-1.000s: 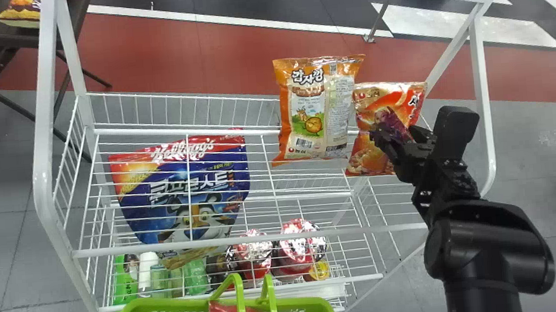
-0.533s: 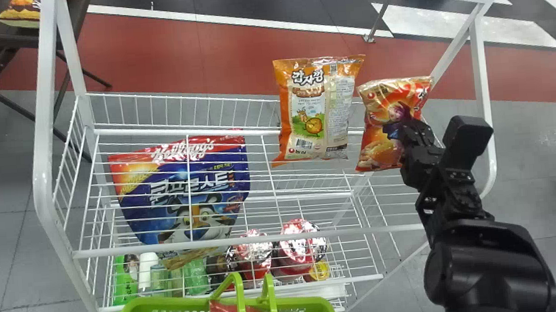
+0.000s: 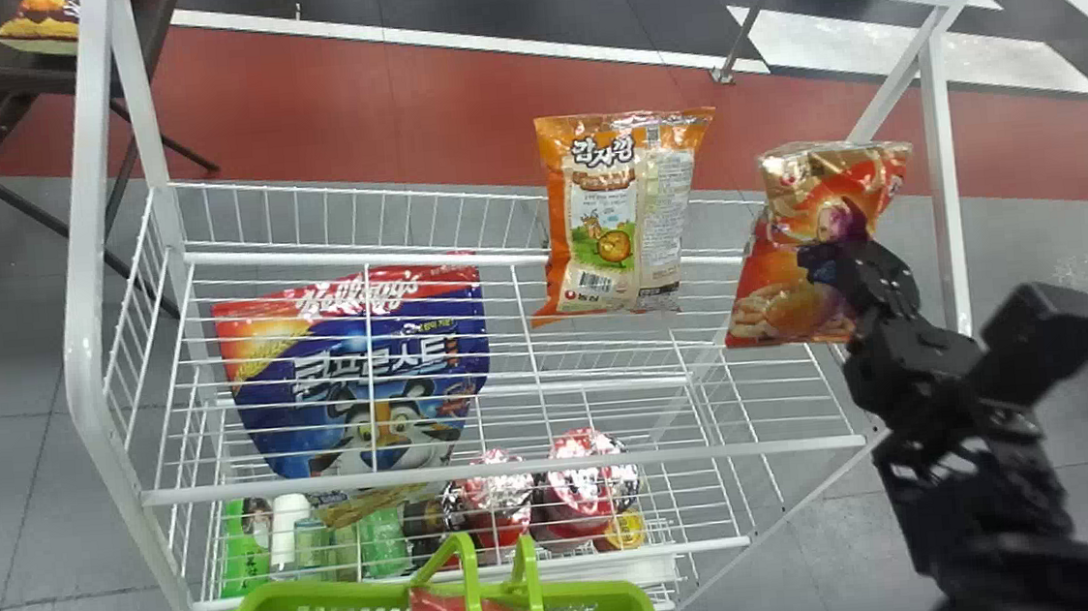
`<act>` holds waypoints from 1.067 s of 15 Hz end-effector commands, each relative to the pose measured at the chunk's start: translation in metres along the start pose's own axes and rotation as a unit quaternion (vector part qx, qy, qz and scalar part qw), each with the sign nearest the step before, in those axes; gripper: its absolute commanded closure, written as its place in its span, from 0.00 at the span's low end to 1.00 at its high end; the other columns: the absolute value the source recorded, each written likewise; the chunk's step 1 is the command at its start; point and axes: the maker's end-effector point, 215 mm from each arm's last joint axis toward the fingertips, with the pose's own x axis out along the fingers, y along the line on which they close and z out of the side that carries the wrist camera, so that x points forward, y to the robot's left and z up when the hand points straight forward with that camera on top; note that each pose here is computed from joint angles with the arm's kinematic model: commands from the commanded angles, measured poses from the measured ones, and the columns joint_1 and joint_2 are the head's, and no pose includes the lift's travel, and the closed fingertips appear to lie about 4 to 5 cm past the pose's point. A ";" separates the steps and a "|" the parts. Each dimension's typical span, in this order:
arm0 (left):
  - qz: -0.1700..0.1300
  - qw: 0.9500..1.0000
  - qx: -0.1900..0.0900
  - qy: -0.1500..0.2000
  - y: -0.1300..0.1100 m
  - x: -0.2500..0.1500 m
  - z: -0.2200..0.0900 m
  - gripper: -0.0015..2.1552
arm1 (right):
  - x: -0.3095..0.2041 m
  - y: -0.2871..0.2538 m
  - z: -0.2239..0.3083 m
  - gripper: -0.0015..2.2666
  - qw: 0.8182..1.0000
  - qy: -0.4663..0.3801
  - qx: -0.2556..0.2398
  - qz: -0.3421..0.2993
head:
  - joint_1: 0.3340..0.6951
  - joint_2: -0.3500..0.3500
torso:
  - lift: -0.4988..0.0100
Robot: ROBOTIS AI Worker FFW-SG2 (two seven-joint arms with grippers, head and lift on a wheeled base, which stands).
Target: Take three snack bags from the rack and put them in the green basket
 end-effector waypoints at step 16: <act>0.003 1.000 0.003 0.002 0.004 0.005 0.002 0.72 | -0.281 0.174 -0.167 0.97 0.823 0.476 0.109 0.291 | 1.00 0.00 | 0.97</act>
